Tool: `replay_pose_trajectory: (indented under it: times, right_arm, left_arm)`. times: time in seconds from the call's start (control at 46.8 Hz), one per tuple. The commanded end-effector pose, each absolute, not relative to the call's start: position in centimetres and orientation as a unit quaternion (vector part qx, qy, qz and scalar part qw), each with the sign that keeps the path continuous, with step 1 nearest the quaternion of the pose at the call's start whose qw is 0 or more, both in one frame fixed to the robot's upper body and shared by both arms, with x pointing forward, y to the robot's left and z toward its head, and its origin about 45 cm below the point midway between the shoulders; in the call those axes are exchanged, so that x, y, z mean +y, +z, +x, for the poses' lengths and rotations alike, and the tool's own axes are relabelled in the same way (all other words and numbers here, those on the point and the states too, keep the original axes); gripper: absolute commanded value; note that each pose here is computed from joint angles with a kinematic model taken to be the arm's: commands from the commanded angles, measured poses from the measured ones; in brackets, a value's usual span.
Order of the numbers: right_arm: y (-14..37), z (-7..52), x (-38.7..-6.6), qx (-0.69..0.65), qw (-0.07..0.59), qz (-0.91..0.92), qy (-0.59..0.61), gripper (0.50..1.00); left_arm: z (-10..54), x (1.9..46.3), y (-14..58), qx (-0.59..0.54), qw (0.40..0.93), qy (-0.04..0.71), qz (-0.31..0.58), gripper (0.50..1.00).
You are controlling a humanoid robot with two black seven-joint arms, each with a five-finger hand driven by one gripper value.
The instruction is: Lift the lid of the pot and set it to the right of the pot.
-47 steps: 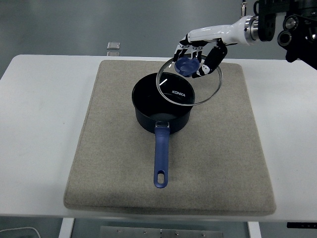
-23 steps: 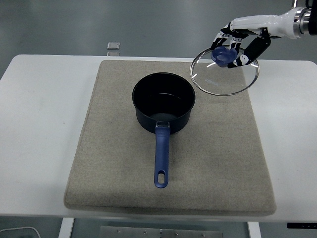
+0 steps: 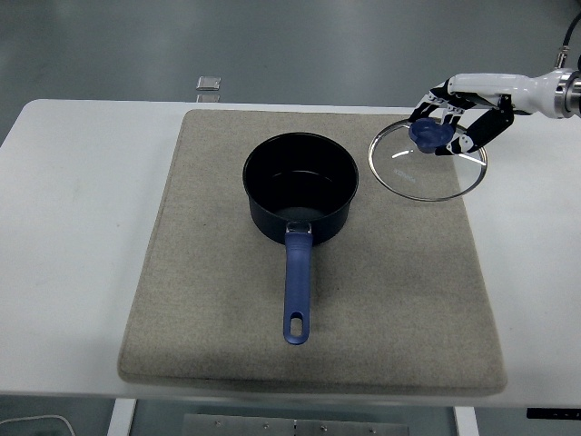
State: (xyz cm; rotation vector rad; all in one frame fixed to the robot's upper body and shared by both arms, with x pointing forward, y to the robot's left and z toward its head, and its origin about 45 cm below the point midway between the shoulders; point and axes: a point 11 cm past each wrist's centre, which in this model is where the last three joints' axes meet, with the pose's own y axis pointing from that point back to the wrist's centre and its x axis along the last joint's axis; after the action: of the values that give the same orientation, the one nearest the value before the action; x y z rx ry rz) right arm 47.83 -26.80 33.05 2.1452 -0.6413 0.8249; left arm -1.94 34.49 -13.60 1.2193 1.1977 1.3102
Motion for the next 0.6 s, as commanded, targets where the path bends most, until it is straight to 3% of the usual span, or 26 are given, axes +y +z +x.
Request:
replay_pose_trajectory:
  times: [0.0, 0.577]
  right_arm:
    - [32.4, 47.9, -27.0, -0.255, 0.370, 0.834, 0.321, 0.500]
    - [27.7, 47.7, -27.7, -0.285, 0.381, 0.817, 0.326, 0.500]
  left_arm:
    - [-1.9, 34.5, -13.6, 0.489, 0.474, 0.536, 0.499, 1.000]
    - [-1.9, 34.5, -13.6, 0.489, 0.474, 0.536, 0.499, 1.000]
